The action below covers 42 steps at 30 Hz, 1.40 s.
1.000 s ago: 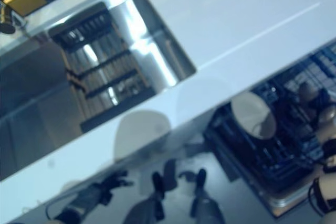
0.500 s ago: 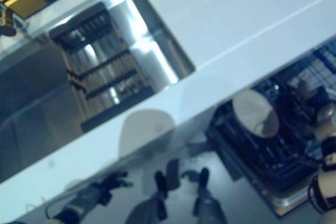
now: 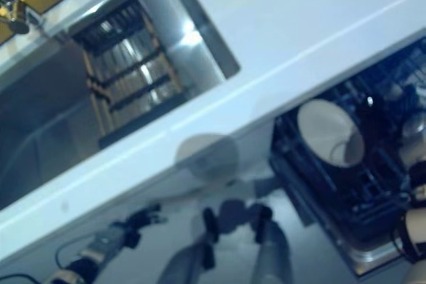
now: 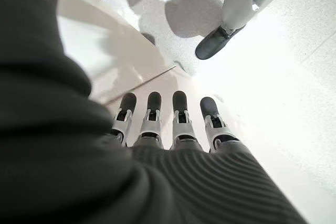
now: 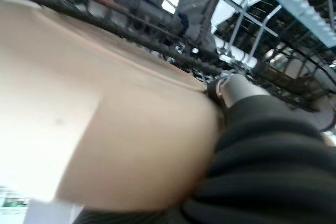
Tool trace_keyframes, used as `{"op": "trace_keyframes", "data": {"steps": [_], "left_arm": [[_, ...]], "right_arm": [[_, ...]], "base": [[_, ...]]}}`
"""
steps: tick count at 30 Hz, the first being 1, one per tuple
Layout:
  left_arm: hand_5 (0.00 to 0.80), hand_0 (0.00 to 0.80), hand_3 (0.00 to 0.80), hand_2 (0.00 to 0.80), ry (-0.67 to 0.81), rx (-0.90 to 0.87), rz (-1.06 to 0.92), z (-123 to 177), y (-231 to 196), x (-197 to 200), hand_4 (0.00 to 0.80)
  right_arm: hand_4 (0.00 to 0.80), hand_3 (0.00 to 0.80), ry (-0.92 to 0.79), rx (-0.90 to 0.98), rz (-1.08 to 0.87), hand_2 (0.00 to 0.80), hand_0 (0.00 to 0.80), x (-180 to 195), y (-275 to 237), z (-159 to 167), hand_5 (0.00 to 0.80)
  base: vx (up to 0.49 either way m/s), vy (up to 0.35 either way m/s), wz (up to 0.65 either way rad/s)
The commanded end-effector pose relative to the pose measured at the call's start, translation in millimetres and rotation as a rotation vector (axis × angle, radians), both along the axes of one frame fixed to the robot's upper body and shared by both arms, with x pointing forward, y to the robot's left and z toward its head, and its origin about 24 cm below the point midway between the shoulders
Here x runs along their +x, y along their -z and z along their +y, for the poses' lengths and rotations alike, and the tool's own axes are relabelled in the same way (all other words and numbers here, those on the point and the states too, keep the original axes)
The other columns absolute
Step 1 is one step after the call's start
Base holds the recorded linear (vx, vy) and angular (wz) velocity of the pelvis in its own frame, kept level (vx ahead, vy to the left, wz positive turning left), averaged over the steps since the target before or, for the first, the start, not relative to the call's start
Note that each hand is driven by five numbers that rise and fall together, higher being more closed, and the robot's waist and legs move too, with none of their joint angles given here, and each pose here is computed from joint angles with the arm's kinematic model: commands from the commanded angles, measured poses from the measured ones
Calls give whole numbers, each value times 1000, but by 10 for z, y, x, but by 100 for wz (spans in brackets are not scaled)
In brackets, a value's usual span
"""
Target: Take plates into dishwasher
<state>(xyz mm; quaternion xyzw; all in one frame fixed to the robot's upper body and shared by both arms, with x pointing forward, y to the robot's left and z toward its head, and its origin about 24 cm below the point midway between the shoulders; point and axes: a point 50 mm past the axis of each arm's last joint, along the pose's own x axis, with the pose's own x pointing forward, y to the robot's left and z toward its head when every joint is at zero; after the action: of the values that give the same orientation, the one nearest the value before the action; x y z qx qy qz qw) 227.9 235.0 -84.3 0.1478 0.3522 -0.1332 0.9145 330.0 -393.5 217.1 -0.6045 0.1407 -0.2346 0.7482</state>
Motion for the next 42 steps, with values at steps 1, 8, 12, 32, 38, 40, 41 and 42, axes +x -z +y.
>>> {"op": "trace_keyframes", "data": {"steps": [1, 8, 12, 32, 38, 40, 41, 42], "left_arm": [[0, 0, 0, 0, -47, -11, -70, 81, -119, 120, 0], [0, 0, 0, 0, -57, -16, -65, 79, -90, 70, 0], [0, 0, 0, 0, -62, -22, -65, 71, -79, 53, 0], [0, 0, 0, 0, -55, -10, -41, 83, -53, 27, 0], [0, 0, 0, 0, -54, -15, -28, 75, -27, -2, 0], [0, 0, 0, 0, -53, -16, -21, 67, -11, -18, 0], [0, 0, 0, 0, -54, -16, -18, 63, -4, -24, 0], [0, 0, 0, 0, -56, -16, -15, 59, 3, -30, 0]], "right_arm": [[800, 800, 66, 4, 54, 800, 800, -67, 69, -125, 800], [800, 800, 64, 6, 63, 800, 800, -49, 54, -105, 800], [800, 800, 55, 3, 70, 800, 800, -24, 40, -80, 800], [0, 0, 70, -12, 12, 0, 0, -91, 82, -127, 0], [0, 0, 72, -11, 19, 0, 0, -131, 128, -147, 0], [0, 0, 75, -11, 11, 0, 0, -142, 120, -155, 0], [0, 0, 77, -8, 4, 0, 0, -145, 115, -160, 0], [0, 0, 76, -5, -3, 0, 0, -146, 116, -161, 0]], "base": [[-30, -57, -2], [-17, -23, 0], [-4, 2, -1], [4, 32, -3], [24, 45, -7], [30, 43, -1], [24, 48, 0], [23, 52, -2]]}}
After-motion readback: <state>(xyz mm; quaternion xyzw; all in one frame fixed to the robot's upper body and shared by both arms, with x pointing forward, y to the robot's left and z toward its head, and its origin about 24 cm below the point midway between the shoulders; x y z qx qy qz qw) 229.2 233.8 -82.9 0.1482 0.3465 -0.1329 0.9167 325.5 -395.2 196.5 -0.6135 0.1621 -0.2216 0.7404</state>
